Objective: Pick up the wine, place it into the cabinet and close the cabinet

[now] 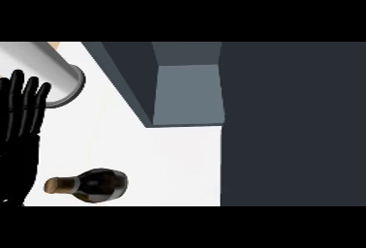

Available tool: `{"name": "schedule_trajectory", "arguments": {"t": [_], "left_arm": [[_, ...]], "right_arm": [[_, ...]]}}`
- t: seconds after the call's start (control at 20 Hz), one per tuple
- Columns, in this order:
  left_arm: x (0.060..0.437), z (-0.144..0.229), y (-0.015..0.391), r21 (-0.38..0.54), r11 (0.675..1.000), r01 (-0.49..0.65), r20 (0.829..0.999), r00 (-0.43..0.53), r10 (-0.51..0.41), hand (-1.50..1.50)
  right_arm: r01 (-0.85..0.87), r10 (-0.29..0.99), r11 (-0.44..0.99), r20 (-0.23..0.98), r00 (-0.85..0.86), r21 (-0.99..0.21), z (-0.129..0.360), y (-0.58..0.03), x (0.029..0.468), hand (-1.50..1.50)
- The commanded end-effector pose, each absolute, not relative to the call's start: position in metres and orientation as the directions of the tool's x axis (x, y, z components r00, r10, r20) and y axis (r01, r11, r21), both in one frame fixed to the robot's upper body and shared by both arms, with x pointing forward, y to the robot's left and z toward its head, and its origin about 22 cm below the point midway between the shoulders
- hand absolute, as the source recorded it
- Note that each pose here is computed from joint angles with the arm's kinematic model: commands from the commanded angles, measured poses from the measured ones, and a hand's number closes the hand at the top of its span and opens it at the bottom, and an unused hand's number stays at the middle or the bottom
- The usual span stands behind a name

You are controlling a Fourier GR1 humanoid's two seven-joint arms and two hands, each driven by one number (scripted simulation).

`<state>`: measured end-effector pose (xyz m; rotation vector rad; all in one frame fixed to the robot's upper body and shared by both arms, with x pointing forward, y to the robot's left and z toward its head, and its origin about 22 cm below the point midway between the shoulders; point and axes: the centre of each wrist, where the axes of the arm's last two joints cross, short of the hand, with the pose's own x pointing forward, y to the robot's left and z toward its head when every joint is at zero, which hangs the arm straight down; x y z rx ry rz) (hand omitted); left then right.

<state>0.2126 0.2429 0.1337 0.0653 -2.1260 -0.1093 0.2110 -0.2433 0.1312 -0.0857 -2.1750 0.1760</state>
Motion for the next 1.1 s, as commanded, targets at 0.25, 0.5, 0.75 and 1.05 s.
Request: {"name": "schedule_trajectory", "arguments": {"t": [0.25, 0.5, 0.75, 1.05], "left_arm": [[0.150, 0.139, 0.236, 0.102, 0.941, 0.323, 0.773, -0.621, 0.130, -1.50], [0.133, 0.121, 0.221, -0.190, 0.862, 0.470, 0.849, -0.362, 0.384, -1.50], [0.097, 0.134, 0.216, -0.202, 0.857, 0.474, 0.856, -0.339, 0.390, -1.50], [0.086, 0.157, 0.204, -0.205, 0.852, 0.482, 0.847, -0.350, 0.401, -1.50]], "right_arm": [[0.005, 0.088, 0.995, 0.871, -0.483, -0.098, 0.121, -0.249, 0.171, -1.50], [-0.289, -0.046, 0.954, 0.917, -0.397, -0.077, 0.131, -0.243, 0.167, -1.50], [-0.290, -0.075, 0.956, 0.917, -0.392, -0.046, 0.155, -0.233, 0.145, -1.50], [-0.306, -0.075, 0.951, 0.920, -0.385, -0.050, 0.172, -0.227, 0.139, -1.50]]}}
